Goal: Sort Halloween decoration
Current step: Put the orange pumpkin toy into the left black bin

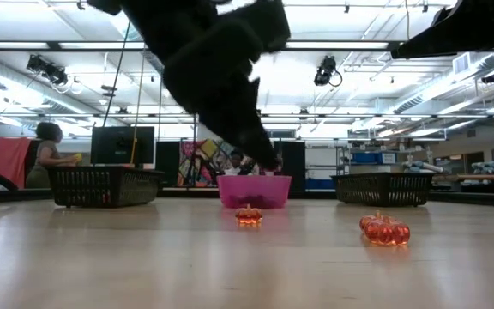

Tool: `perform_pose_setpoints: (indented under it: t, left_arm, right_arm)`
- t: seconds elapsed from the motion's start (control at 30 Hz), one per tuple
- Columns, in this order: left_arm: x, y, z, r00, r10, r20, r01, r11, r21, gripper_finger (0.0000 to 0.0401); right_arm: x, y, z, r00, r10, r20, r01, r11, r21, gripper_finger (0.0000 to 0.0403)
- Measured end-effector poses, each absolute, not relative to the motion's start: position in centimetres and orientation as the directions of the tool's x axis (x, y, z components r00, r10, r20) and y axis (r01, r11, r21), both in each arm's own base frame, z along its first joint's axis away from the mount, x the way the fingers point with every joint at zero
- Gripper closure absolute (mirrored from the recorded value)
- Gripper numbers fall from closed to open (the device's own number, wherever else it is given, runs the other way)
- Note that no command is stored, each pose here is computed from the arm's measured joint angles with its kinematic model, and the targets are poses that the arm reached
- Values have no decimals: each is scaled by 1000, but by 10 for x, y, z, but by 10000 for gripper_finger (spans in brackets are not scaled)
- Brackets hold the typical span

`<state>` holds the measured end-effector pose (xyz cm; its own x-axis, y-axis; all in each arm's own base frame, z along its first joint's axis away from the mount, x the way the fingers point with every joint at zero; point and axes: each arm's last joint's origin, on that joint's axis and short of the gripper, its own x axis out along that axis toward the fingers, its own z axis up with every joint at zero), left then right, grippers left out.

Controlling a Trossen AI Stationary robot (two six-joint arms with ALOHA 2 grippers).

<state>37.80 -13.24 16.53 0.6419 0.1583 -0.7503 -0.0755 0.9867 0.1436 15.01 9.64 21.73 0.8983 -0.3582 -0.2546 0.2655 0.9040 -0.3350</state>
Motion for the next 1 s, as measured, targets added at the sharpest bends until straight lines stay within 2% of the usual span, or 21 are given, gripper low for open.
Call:
perform_pose_setpoints:
  t: [0.43,0.8,0.9,1.0]
  left_arm:
    - [338,-111,187,418,440,-795,-256,896,362,351]
    - [303,-89,189,140,686,-714,-482,677,556,352]
    - [295,-83,191,57,713,-699,-519,619,589,352]
    - [292,-78,191,4,700,-714,-534,605,591,352]
  right_arm:
    - [150,96,217,897,-360,-258,265,903,-337,236]
    - [150,96,217,896,-361,-257,266,903,-338,236]
    - [150,96,217,896,-361,-257,266,903,-338,236]
    - [150,96,217,897,-361,-257,266,903,-338,236]
